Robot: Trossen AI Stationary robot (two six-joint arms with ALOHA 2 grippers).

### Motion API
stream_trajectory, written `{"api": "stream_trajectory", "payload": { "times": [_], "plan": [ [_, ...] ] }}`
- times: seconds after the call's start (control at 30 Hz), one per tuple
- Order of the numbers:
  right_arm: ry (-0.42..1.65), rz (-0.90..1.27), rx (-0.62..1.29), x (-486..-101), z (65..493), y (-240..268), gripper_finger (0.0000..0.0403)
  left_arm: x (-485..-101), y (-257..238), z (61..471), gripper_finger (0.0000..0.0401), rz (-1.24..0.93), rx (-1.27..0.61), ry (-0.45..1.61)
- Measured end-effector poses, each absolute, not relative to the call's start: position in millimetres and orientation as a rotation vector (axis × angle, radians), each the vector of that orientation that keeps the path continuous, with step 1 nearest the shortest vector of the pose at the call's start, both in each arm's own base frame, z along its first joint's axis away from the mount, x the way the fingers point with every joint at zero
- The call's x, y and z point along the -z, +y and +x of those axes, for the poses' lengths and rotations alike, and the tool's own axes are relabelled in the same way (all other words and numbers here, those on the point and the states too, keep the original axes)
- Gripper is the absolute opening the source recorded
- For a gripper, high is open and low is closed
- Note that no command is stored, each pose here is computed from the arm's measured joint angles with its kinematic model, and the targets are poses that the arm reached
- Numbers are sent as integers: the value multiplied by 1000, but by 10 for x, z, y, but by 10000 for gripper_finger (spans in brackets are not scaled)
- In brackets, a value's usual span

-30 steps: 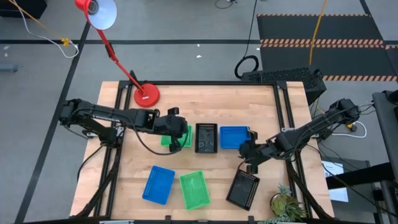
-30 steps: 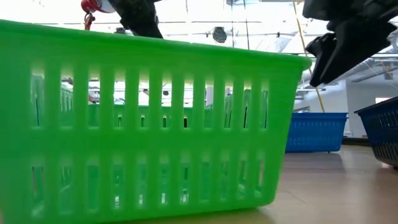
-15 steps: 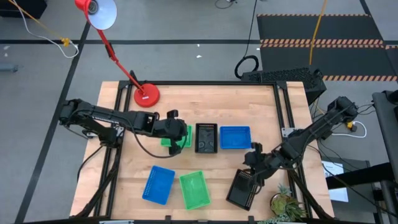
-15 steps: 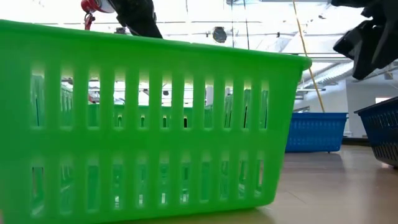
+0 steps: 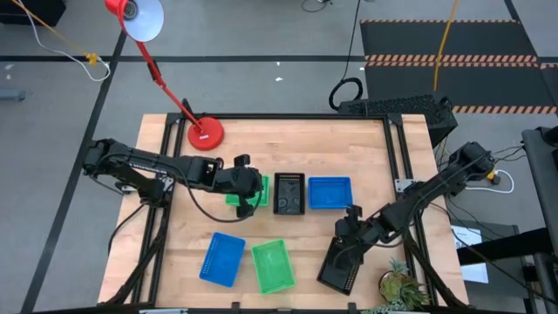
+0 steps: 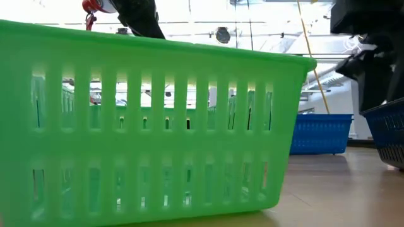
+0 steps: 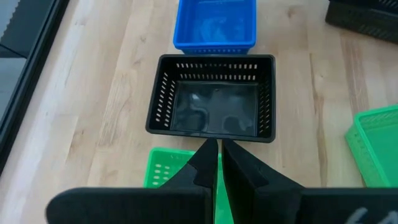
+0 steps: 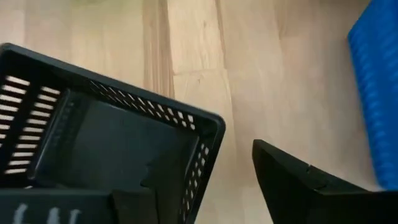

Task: Stack baskets by color
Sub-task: Stack the bottom black bin on the top black bin

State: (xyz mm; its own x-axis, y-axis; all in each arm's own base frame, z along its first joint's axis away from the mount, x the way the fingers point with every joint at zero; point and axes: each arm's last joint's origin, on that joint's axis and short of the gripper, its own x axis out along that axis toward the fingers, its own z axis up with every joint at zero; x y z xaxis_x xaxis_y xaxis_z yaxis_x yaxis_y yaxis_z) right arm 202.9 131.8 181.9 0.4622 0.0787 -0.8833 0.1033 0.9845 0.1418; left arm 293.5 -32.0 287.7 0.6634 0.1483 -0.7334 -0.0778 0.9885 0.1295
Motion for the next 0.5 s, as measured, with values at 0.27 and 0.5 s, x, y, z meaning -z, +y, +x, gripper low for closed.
{"api": "stream_trajectory", "payload": {
  "times": [0.27, 0.5],
  "plan": [
    [1175, 205, 9, -1705, 2078, 1294, 182, -2878, -320, 2937, 26, 102, -123, 835],
    [1178, 183, 15, -1701, 2114, 1224, 96, -2881, -320, 2940, 26, 103, -122, 830]
  ]
}}
